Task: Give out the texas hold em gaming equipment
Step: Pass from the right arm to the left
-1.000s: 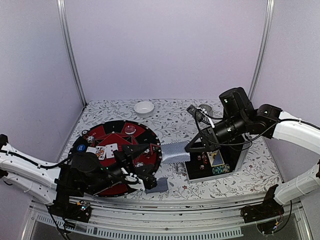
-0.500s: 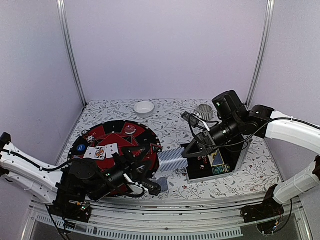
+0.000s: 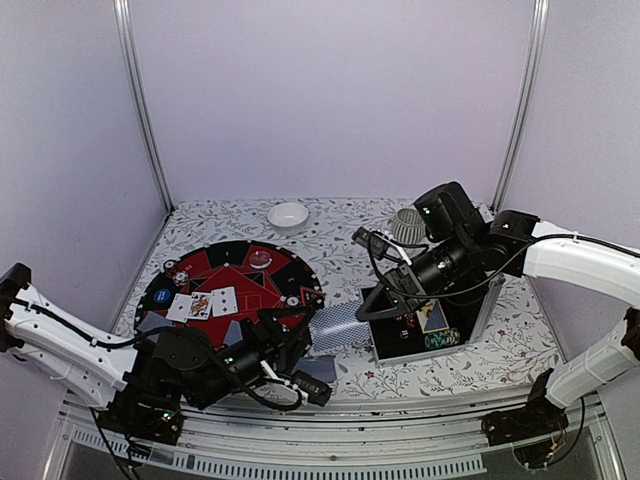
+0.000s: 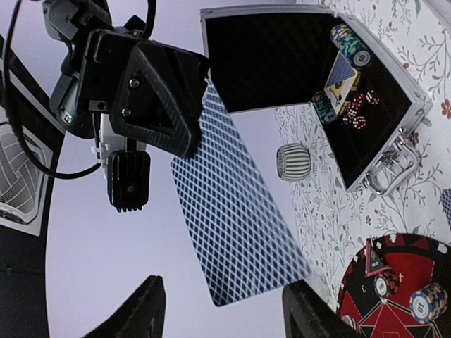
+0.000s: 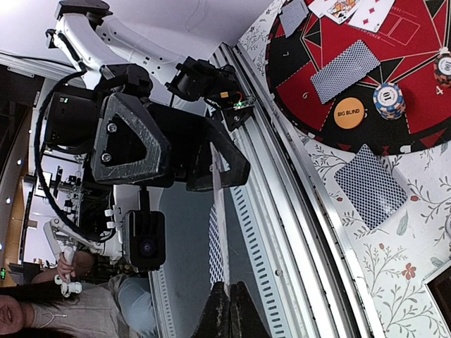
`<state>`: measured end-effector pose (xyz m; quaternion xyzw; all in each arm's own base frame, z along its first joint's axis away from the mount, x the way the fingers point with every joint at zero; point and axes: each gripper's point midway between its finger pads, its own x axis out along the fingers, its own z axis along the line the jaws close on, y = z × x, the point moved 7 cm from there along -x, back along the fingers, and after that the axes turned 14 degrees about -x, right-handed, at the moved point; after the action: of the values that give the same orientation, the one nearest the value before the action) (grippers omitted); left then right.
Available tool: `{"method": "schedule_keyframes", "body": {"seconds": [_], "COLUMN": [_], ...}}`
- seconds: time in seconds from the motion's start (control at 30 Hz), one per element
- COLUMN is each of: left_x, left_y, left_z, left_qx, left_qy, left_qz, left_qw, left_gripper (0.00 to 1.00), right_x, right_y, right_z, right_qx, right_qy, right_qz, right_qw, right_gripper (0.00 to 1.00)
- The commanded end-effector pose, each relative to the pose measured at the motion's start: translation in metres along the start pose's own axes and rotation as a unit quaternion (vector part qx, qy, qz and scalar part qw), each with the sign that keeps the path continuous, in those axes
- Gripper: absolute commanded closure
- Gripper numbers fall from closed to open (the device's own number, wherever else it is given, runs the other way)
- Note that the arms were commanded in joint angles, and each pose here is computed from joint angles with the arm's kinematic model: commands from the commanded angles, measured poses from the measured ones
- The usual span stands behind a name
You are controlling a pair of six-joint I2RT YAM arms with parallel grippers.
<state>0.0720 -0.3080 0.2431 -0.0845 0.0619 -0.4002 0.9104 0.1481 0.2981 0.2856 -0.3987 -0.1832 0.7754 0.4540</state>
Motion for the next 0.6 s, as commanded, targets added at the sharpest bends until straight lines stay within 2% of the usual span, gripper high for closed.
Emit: {"method": "schedule_keyframes", "body": {"seconds": [0.0, 0.1, 0.2, 0.33, 0.4, 0.47, 0.57], "left_x": [-0.0016, -0.0012, -0.0008, 0.0001, 0.0004, 0.0001, -0.0003], "left_y": [-0.0114, -0.0125, -0.0145, -0.0174, -0.0182, -0.0186, -0.0199], "left_z": [0.0183, 0.0180, 0.0189, 0.0123, 0.0111, 0.0110, 0.0095], "left_qx": [-0.025, -0.030, -0.035, -0.045, -0.048, -0.052, -0.072], "left_qy": [-0.024, -0.016, -0.017, 0.007, 0.010, 0.012, 0.026], "left_qz": [-0.024, -0.026, -0.031, -0.038, -0.037, -0.035, -0.032], "left_qw": [0.999, 0.999, 0.999, 0.998, 0.998, 0.998, 0.997], "left_gripper": [0.45, 0.52, 0.75, 0.78, 0.87, 1.00, 1.00], "right_x": [0.0030, 0.0054, 0.0074, 0.0083, 0.0092, 0.0093, 0.0090], "right_y": [-0.0080, -0.0076, -0.0071, -0.0080, -0.0077, -0.0077, -0.0083], "right_z": [0.0083, 0.0081, 0.0071, 0.0064, 0.0053, 0.0042, 0.0014], "right_qx": [-0.018, -0.018, -0.018, -0.020, -0.021, -0.021, -0.023], "right_qy": [-0.018, -0.022, -0.024, -0.027, -0.025, -0.020, -0.007], "right_qz": [-0.005, -0.002, 0.001, 0.000, 0.001, 0.000, -0.002], "right_qw": [1.000, 1.000, 1.000, 0.999, 0.999, 1.000, 1.000], "right_gripper": [0.98, 0.98, 0.98, 0.98, 0.98, 0.98, 0.98]}}
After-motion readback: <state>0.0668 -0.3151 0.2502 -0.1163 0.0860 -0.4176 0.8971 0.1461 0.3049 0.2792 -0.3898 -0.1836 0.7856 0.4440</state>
